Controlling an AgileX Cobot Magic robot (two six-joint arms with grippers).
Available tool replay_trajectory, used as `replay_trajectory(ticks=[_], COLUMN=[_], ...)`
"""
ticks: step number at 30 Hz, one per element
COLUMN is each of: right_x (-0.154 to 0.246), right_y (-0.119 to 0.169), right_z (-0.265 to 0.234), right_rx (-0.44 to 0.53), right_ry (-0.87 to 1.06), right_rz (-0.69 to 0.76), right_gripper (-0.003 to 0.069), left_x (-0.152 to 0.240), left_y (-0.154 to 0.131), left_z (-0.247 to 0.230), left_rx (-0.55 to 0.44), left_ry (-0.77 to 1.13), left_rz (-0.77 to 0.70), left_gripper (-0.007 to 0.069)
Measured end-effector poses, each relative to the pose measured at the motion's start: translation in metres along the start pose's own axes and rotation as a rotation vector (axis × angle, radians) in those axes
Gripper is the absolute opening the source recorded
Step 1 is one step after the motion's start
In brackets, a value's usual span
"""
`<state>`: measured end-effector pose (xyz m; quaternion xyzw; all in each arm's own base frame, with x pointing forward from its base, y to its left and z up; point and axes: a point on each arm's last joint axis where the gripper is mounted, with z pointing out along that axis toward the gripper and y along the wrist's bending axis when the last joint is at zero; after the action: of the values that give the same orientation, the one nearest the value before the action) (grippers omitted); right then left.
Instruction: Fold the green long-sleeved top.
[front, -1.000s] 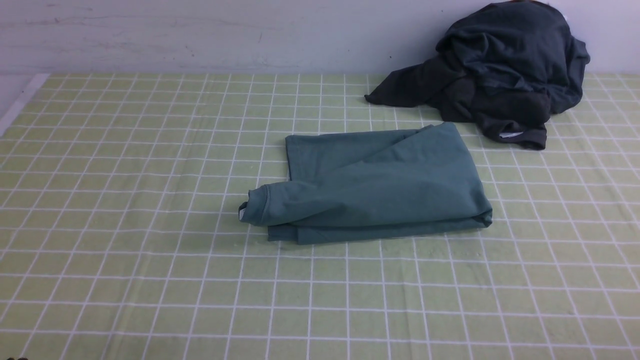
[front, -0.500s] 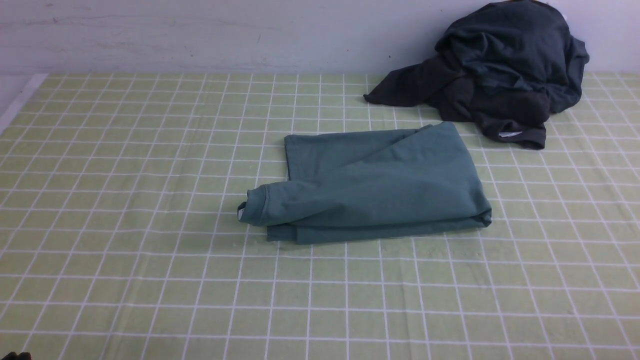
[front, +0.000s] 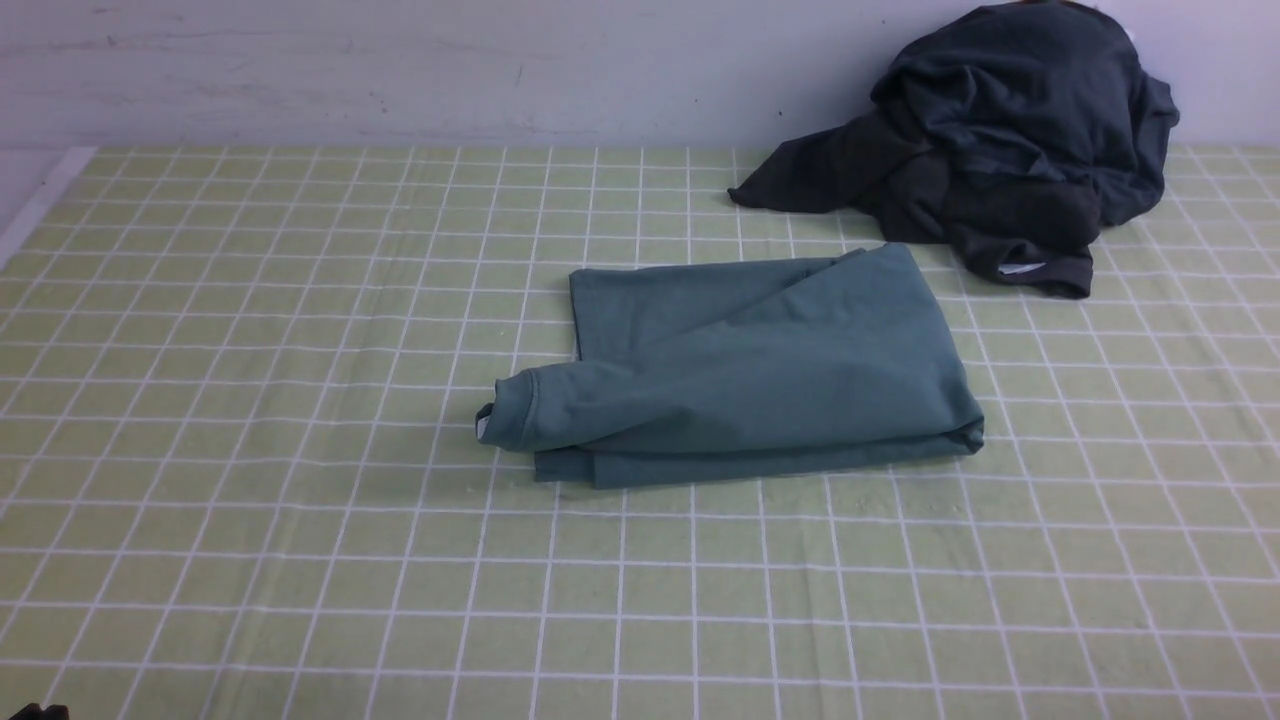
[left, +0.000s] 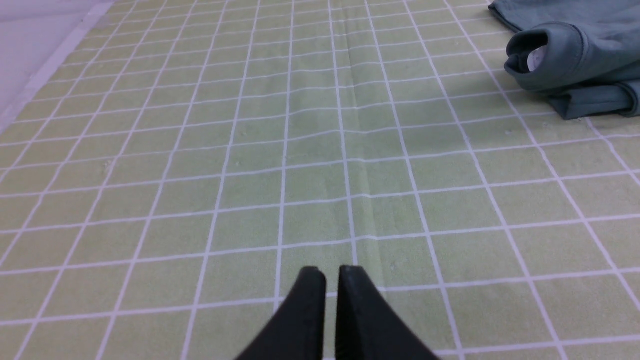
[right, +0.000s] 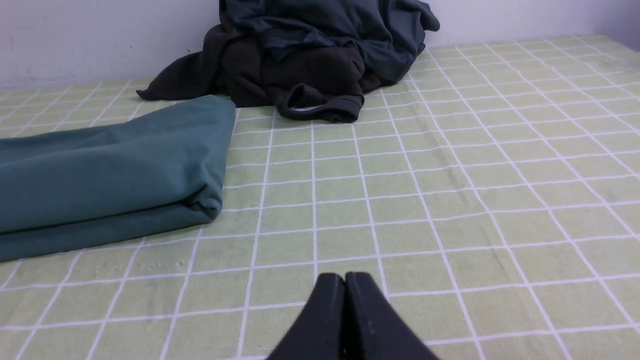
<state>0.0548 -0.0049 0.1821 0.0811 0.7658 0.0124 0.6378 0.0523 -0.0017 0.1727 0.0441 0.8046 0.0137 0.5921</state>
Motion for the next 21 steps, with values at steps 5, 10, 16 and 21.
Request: replay_trajectory(ticks=[5, 10, 16, 21], right_x=[0.0, 0.0, 0.0, 0.0], right_y=[-0.0001, 0.0, -0.0001, -0.0001], right_z=[0.0, 0.0, 0.0, 0.0], right_rx=[0.002, 0.0, 0.002, 0.002], right_ry=[0.0, 0.0, 0.0, 0.0], right_rz=[-0.006, 0.0, -0.006, -0.006], right_gripper=[-0.0012, -0.0012, -0.0012, -0.0012], left_x=[0.0, 0.0, 0.0, 0.0], left_y=[0.0, 0.0, 0.0, 0.0], left_z=[0.0, 0.0, 0.0, 0.0], left_rx=[0.0, 0.0, 0.0, 0.0], left_ry=[0.0, 0.0, 0.0, 0.0], left_rz=[0.0, 0.0, 0.0, 0.0], left_gripper=[0.0027, 0.0027, 0.0027, 0.0027])
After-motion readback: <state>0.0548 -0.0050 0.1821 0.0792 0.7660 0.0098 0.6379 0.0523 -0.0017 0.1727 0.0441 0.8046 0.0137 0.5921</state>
